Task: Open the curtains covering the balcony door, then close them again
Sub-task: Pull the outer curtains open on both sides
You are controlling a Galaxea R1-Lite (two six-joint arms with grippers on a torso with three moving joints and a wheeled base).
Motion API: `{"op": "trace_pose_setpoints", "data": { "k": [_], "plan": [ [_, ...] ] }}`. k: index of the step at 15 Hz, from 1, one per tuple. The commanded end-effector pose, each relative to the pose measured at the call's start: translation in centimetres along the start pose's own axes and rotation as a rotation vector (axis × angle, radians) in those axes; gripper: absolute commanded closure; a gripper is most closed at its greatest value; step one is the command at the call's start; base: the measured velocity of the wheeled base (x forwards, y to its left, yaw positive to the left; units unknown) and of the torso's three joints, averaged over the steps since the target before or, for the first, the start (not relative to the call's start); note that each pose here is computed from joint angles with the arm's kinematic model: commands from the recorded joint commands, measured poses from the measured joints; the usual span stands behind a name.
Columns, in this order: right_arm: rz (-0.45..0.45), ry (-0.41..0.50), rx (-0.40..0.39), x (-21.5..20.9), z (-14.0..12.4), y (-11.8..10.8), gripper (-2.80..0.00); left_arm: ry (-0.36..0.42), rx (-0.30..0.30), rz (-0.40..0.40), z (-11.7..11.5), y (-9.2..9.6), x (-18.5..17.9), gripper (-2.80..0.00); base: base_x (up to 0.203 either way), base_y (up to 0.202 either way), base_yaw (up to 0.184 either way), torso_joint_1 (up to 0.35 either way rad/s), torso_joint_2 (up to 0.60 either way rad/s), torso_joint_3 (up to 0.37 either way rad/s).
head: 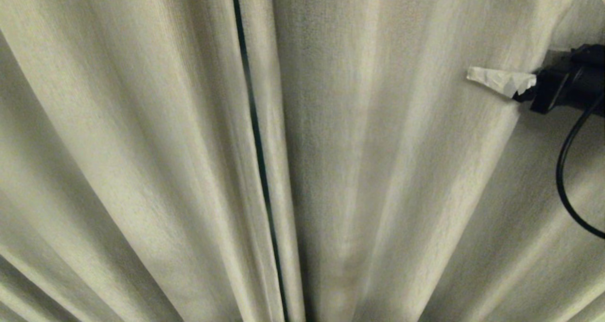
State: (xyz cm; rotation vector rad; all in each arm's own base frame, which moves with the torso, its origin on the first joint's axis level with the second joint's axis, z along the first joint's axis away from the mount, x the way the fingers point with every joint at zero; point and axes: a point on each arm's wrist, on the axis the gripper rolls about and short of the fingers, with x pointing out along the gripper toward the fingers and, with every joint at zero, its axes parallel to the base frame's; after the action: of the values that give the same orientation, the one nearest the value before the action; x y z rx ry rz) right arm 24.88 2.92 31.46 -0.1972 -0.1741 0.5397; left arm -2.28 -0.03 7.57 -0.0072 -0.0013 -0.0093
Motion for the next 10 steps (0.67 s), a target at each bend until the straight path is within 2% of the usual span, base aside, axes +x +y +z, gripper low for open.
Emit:
{"op": "trace_pose_setpoints", "data": {
  "k": [1,3,6,10],
  "plan": [
    [0.006,0.014,0.006,1.3,-0.7,-0.6,-2.80,0.000,0.000,0.000,0.0,0.0,0.0,0.00,0.000,0.000,0.000,0.000,0.00,0.000],
    [-0.001,0.002,-0.001,2.1,-0.4,-1.1,-2.80,-0.002,0.000,0.000,0.0,0.0,0.0,0.00,0.000,0.000,0.000,0.000,0.00,0.000],
    [-0.098,0.018,0.004,3.3,-0.5,-1.6,-2.80,0.000,0.000,0.000,0.0,0.0,0.0,0.00,0.000,0.000,0.000,0.000,0.00,0.000],
    [-0.106,0.011,0.001,4.3,-0.6,-2.0,-2.80,0.000,0.000,0.000,0.0,0.0,0.0,0.00,0.000,0.000,0.000,0.000,0.00,0.000]
  ]
}}
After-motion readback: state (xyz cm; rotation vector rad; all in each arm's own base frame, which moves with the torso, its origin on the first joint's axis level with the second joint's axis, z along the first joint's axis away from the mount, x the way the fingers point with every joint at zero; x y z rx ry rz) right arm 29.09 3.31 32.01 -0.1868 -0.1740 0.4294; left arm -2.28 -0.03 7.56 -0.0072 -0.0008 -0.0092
